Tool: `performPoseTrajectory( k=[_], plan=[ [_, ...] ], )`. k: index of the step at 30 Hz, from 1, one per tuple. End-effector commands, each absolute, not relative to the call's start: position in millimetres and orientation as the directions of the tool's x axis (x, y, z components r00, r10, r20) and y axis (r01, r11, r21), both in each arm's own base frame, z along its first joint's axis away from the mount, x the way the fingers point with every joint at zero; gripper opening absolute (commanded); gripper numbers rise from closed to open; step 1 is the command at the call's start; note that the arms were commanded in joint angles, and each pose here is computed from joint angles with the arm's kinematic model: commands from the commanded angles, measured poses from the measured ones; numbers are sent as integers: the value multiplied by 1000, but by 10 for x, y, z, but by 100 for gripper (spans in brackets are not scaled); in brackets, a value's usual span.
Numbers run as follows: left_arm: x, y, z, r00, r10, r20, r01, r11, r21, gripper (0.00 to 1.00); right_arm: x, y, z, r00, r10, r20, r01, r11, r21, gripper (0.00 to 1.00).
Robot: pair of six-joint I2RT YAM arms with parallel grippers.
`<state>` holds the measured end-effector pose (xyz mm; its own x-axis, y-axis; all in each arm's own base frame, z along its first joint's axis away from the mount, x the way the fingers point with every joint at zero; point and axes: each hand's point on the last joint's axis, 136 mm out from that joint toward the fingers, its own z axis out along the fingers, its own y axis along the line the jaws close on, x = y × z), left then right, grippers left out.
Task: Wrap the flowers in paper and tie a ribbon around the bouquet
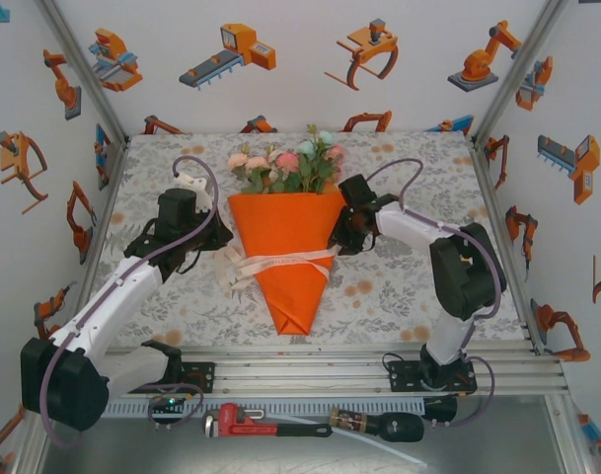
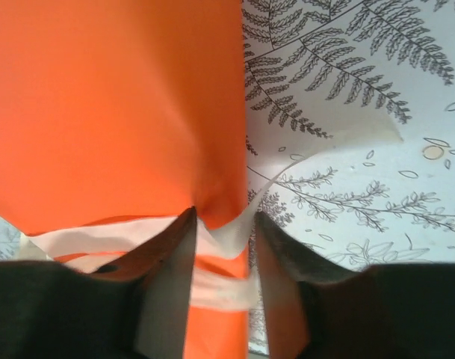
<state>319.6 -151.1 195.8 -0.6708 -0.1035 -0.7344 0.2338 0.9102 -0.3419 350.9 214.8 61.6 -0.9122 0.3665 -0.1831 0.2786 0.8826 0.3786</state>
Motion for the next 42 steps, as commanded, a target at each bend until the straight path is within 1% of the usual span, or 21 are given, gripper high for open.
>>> performPoseTrajectory(
  k=[1,3,6,7,8,11,12,13,14,18,24,28,33,34,35,37,38,40,42],
  plan=[
    [3257,-1560,2085,-643,-98,-760,261,904,-338,0,3551,2141,813,-916,329,-231,230,900,370,42],
    [3257,-1559,2083,-643,-98,-759,260,904,-338,0,3564,2181,809,-920,321,-225,219,898,382,42],
    [3254,-1550,2068,-645,-98,-758,256,907,-335,0,3579,2223,770,-923,320,-213,218,892,395,33],
    [3252,-1547,2074,-644,-98,-758,256,907,-335,0,3588,2229,772,-923,320,-215,217,892,397,32],
    [3248,-1546,2074,-644,-97,-759,257,907,-333,0,3586,2227,764,-923,320,-213,218,893,395,34],
    [3244,-1528,2072,-643,-94,-760,253,911,-326,0,3569,2228,783,-925,316,-209,216,894,393,53],
    [3245,-1528,2071,-642,-96,-761,252,911,-327,0,3552,2225,771,-926,317,-204,219,893,392,56],
    [3251,-1527,2069,-642,-97,-761,251,911,-327,0,3530,2223,752,-927,318,-200,223,894,389,56],
    [3253,-1537,2063,-644,-98,-759,251,910,-330,0,3502,2225,711,-928,321,-190,229,893,388,54],
    [3266,-1549,2045,-648,-100,-755,250,908,-335,0,3472,2275,639,-928,333,-169,239,878,415,43],
    [3256,-1536,2040,-649,-97,-755,249,910,-331,0,3468,2308,603,-931,325,-167,235,883,407,38],
    [3248,-1525,2030,-649,-99,-754,244,912,-330,0,3457,2286,611,-929,327,-176,235,885,402,29],
    [3248,-1535,2005,-656,-98,-748,243,911,-333,0,3456,2289,599,-930,325,-174,234,885,402,26],
    [3251,-1531,2003,-656,-99,-748,242,912,-332,0,3451,2290,593,-931,323,-171,234,886,401,27],
    [3245,-1536,1999,-657,-97,-748,244,911,-333,0,3445,2295,597,-933,314,-175,224,889,400,33],
    [3248,-1531,1996,-657,-98,-748,242,912,-332,0,3437,2260,639,-937,290,-196,201,904,377,50],
    [3248,-1533,1995,-656,-98,-748,243,911,-332,0,3423,2214,651,-935,287,-209,199,912,360,53],
    [3253,-1536,1979,-658,-98,-747,242,911,-333,0,3415,2101,654,-922,303,-241,213,916,339,54],
    [3260,-1548,1981,-659,-97,-746,246,910,-335,0,3414,2090,625,-913,329,-242,224,899,375,54]
  ],
)
